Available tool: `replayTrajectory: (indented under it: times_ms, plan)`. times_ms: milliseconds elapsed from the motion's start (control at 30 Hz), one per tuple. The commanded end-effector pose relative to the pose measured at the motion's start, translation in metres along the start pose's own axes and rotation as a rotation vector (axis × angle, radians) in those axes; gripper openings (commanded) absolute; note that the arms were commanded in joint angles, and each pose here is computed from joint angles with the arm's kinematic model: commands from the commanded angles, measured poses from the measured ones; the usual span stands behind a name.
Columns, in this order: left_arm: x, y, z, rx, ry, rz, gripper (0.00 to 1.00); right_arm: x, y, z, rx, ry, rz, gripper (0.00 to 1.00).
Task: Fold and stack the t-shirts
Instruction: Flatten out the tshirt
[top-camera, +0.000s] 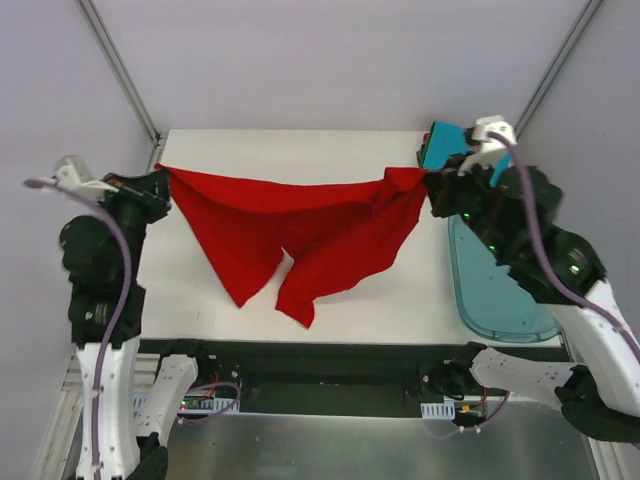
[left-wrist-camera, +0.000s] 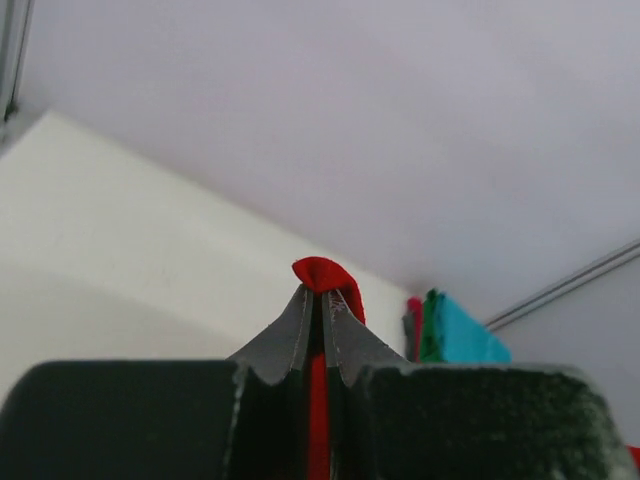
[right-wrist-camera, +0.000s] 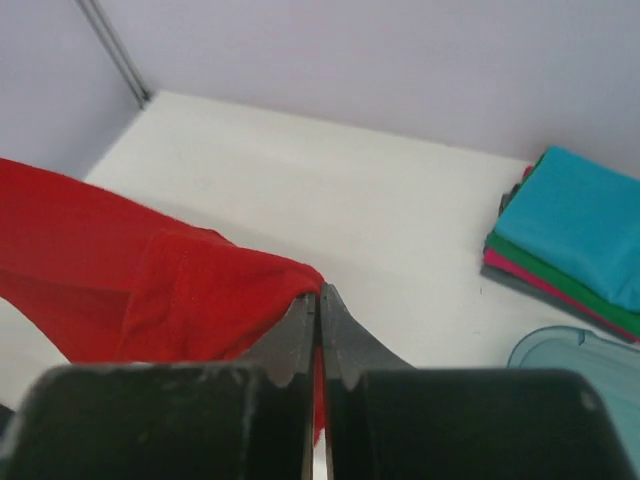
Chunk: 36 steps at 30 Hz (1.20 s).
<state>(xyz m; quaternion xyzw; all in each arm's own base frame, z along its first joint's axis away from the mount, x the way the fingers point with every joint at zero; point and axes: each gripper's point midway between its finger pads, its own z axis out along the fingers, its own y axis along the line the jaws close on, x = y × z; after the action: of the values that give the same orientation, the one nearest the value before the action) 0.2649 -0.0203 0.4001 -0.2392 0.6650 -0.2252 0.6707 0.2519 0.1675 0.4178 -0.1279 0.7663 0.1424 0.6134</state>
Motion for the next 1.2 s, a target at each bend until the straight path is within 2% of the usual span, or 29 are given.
replayTrajectory:
  times_ms: [0, 200, 267, 400, 533, 667, 767, 833, 967, 1033, 1100, 1133, 1167]
  plan:
    - [-0.079, -0.058, -0.065, 0.153, -0.215, 0.087, 0.00, -0.059, -0.002, -0.072, -0.134, -0.169, 0.013, 0.01]
    - [-0.141, -0.120, -0.140, 0.334, -0.376, 0.154, 0.00, -0.116, 0.029, -0.166, -0.471, -0.314, 0.044, 0.01]
    - [-0.156, -0.133, -0.159, 0.366, -0.420, 0.170, 0.00, -0.129, 0.033, -0.186, -0.524, -0.353, 0.059, 0.01]
    - [-0.174, -0.150, -0.180, 0.414, -0.466, 0.186, 0.00, -0.151, 0.034, -0.209, -0.572, -0.420, 0.062, 0.01]
    - [-0.171, -0.157, -0.163, 0.434, -0.417, 0.186, 0.00, -0.165, 0.025, -0.197, -0.488, -0.439, 0.047, 0.01]
    - [-0.158, -0.145, -0.103, 0.362, -0.318, 0.186, 0.00, -0.173, -0.017, -0.143, -0.151, -0.421, 0.008, 0.01]
    - [-0.135, -0.120, -0.041, 0.256, -0.218, 0.185, 0.00, -0.166, -0.038, -0.086, 0.086, -0.348, -0.101, 0.01]
    - [-0.113, -0.093, 0.006, 0.166, -0.157, 0.191, 0.00, -0.149, -0.045, -0.036, 0.180, -0.265, -0.170, 0.01]
    - [-0.049, -0.012, 0.099, -0.078, -0.027, 0.206, 0.00, -0.077, -0.064, 0.082, 0.133, -0.055, -0.115, 0.02]
    - [0.004, 0.043, 0.148, -0.211, 0.079, 0.223, 0.03, -0.031, -0.058, 0.145, -0.015, 0.035, -0.113, 0.04]
    - [0.056, 0.093, 0.181, -0.320, 0.197, 0.248, 0.34, 0.023, -0.051, 0.205, -0.145, 0.135, -0.084, 0.06]
    - [0.078, 0.115, 0.194, -0.371, 0.248, 0.266, 0.47, 0.046, -0.053, 0.227, -0.157, 0.185, -0.052, 0.07]
    - [0.102, 0.139, 0.209, -0.431, 0.305, 0.292, 0.68, 0.074, -0.057, 0.253, -0.151, 0.250, -0.026, 0.11]
